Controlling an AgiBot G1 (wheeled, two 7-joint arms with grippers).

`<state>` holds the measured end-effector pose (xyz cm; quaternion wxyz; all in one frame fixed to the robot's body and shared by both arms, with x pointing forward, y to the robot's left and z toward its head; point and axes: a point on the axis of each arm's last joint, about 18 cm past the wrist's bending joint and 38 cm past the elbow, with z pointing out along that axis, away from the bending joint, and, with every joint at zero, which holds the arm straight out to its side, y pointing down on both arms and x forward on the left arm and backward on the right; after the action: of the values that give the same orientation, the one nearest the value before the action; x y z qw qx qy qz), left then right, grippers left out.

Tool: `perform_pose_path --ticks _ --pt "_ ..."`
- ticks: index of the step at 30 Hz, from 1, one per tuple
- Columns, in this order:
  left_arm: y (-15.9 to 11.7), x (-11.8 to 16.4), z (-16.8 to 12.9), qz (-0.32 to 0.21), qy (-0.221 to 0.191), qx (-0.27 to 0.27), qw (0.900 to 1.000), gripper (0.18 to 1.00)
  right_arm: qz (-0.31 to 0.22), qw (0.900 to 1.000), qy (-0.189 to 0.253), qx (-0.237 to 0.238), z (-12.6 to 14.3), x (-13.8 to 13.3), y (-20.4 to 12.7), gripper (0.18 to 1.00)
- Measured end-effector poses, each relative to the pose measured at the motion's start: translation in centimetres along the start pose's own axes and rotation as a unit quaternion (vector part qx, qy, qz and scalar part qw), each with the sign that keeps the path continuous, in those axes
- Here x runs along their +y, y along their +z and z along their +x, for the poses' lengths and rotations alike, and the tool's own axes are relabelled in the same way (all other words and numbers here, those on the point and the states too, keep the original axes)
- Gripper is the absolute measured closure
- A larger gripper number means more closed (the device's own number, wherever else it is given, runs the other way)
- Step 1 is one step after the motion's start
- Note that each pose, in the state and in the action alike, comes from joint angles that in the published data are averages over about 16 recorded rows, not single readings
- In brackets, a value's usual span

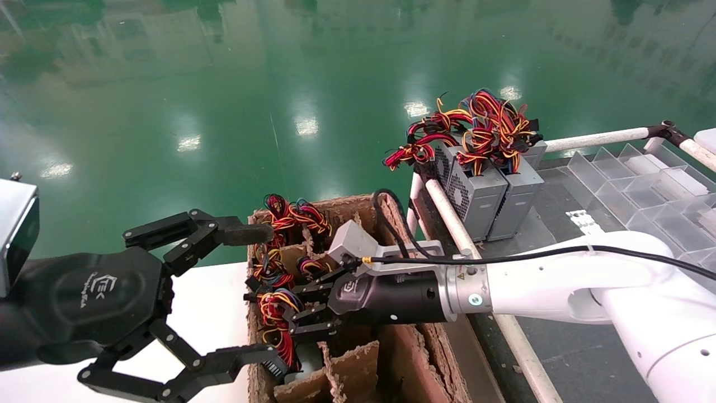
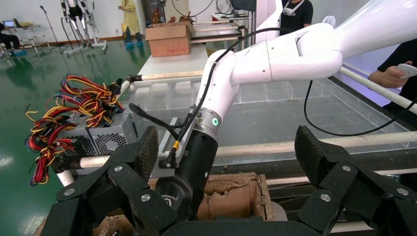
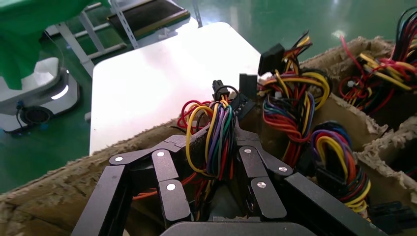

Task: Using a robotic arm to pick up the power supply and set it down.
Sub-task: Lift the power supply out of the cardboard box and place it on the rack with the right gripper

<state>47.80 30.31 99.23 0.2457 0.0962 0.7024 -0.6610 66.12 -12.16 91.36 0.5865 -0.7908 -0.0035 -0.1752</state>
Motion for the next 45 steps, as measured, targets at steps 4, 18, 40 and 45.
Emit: perform_pose_path --ticks 4,18,40,45 --pt "0.0 0.0 0.0 0.0 0.0 0.0 1.0 0.183 0.02 1.0 0.0 0.002 0.1 -0.8 -0.8 0.984" --pt "0.0 0.0 0.0 0.0 0.0 0.0 1.0 0.183 0.122 0.992 -0.015 0.017 0.1 -6.2 -5.6 0.986" --pt "0.0 0.0 0.0 0.0 0.0 0.0 1.0 0.183 0.222 0.971 -0.039 0.082 0.1 -13.5 -13.6 0.987" --pt "0.0 0.0 0.0 0.0 0.0 0.0 1.0 0.183 0.232 0.966 -0.048 0.108 0.7 -14.8 -16.3 0.987"
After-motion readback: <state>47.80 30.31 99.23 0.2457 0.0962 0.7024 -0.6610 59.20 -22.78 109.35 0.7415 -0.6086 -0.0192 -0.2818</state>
